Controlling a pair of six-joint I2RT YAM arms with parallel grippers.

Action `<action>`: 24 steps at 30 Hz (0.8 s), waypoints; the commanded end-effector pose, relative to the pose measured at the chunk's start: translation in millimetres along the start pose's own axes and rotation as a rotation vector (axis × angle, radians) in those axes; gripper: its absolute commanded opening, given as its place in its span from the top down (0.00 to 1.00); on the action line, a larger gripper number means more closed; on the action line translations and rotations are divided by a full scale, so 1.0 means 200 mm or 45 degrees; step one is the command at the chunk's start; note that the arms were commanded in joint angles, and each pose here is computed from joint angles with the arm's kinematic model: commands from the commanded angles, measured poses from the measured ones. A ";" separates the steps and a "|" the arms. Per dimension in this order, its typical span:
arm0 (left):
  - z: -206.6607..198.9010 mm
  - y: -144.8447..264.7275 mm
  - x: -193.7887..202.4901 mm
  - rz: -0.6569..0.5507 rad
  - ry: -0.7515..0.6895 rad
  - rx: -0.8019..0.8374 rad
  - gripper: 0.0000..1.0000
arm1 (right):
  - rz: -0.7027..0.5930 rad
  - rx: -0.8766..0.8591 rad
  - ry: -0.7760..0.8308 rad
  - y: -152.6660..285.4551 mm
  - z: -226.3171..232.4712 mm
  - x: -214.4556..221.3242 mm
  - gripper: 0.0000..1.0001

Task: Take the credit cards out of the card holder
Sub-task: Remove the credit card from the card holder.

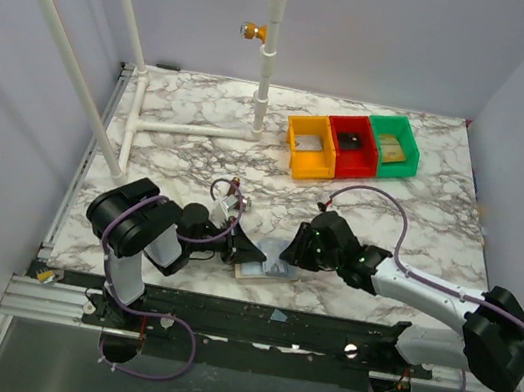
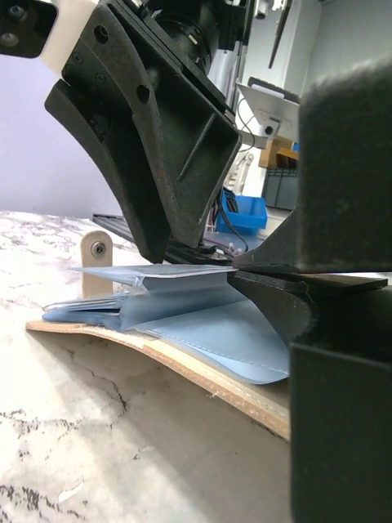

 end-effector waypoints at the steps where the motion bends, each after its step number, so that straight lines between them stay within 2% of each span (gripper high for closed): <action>1: -0.06 0.01 -0.01 -0.001 -0.050 0.111 1.00 | 0.079 -0.143 -0.029 0.00 0.03 0.00 0.60; 7: -0.07 0.02 0.00 0.003 -0.043 0.135 1.00 | 0.118 -0.210 -0.074 -0.01 0.01 0.00 0.52; 17: -0.07 0.02 0.00 0.003 -0.026 0.140 1.00 | 0.211 -0.343 -0.210 -0.03 -0.01 0.03 0.52; 22: -0.06 0.02 0.00 0.002 -0.024 0.132 1.00 | 0.214 -0.363 -0.244 -0.03 -0.01 0.03 0.61; 24: -0.06 0.02 0.00 0.006 -0.020 0.128 1.00 | 0.209 -0.357 -0.257 -0.03 -0.02 0.02 0.69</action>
Point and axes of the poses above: each gripper's point midway between its finger pads, its own y axis back along the fingers, its own z axis along the line the jaws close on, x = y × z, the point moved 5 cm from there along y, back along the fingers, and after that the axes turned 13 degrees about -y, right-handed, at the moved point
